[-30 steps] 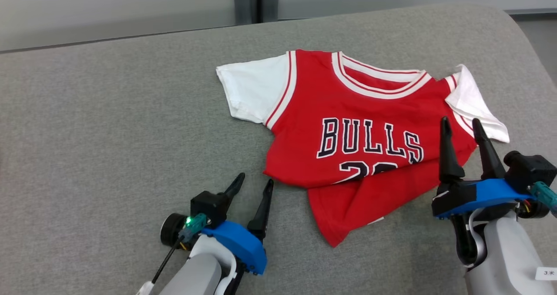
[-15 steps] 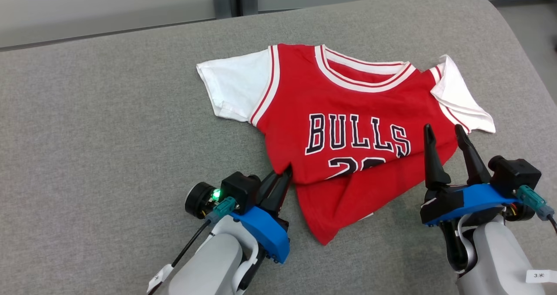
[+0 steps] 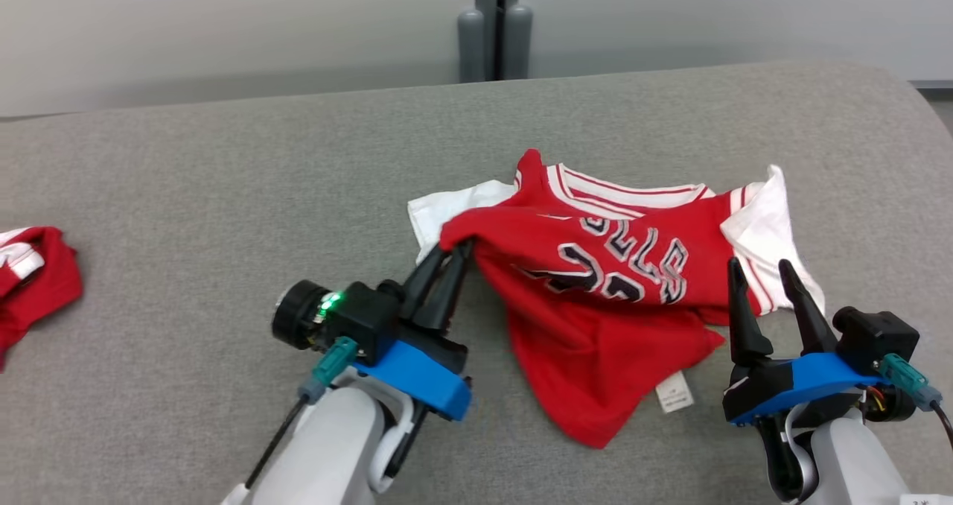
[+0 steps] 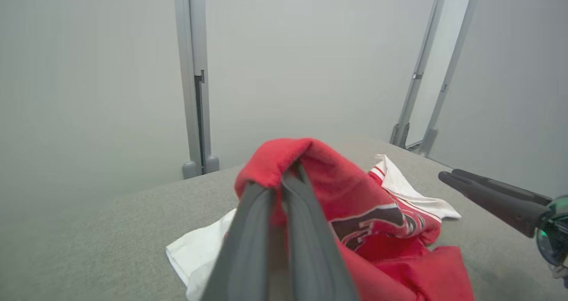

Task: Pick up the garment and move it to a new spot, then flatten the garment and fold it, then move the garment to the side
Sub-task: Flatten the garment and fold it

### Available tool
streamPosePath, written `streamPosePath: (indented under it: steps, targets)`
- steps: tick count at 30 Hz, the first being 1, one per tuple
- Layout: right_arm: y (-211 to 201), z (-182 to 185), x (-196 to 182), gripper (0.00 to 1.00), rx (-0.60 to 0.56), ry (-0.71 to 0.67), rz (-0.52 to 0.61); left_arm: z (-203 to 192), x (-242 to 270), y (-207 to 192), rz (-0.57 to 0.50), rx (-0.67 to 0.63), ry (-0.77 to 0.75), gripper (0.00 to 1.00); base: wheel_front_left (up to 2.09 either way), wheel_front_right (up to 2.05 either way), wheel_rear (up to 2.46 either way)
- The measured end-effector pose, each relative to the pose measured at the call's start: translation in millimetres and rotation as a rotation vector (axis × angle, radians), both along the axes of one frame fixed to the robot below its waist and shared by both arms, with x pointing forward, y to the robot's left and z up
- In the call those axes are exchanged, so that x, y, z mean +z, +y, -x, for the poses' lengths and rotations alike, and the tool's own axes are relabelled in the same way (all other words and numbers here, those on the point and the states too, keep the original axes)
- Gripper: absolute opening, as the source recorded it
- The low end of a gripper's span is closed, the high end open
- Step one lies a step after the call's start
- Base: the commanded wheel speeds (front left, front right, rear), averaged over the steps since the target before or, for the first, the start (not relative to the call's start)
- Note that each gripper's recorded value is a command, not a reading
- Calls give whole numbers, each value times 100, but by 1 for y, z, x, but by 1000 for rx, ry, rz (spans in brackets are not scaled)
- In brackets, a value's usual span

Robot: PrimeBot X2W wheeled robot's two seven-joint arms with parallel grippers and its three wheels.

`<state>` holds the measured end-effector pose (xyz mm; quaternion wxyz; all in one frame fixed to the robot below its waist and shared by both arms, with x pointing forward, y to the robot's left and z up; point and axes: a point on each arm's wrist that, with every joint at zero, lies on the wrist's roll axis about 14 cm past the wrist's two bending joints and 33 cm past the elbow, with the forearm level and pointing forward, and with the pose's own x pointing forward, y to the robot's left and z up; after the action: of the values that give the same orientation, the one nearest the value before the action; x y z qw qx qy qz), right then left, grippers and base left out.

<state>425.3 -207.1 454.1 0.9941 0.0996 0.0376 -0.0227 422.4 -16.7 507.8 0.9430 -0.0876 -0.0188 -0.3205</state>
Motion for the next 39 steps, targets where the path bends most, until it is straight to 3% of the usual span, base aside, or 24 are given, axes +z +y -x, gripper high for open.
streamPosePath:
  steps: [8, 19, 20, 21, 26, 30, 35, 39]
  targets:
    - [13, -11, -17, 100, 38, 40, -8, -46, -32, 42, -135, 128, 30, 0, 0, 0, 0]
    - [-29, 1, -37, 100, -72, 100, 5, -150, -53, 82, -278, 250, 37, 0, 0, 0, 0]
    - [-31, 2, -37, 100, -77, 102, 6, -153, -57, 86, -283, 267, 50, 29, 0, 0, 0]
    - [-32, 2, -38, 100, -81, 104, 7, -155, -60, 89, -281, 285, 65, 100, 0, 0, 0]
    - [-30, 0, -37, 100, -78, 99, -5, -156, -59, 105, -219, 385, 113, 100, 0, 0, 0]
    - [-16, -6, -30, 100, -43, 74, -19, -120, -81, 109, -175, 424, 211, 100, 0, 0, 0]
    - [3, -10, -19, 100, 8, 43, -29, -70, -99, 98, -186, 359, 268, 100, 0, 0, 0]
    - [11, -6, -18, 100, 30, 45, -27, -30, -109, 67, -172, 225, 295, 100, 0, 0, 0]
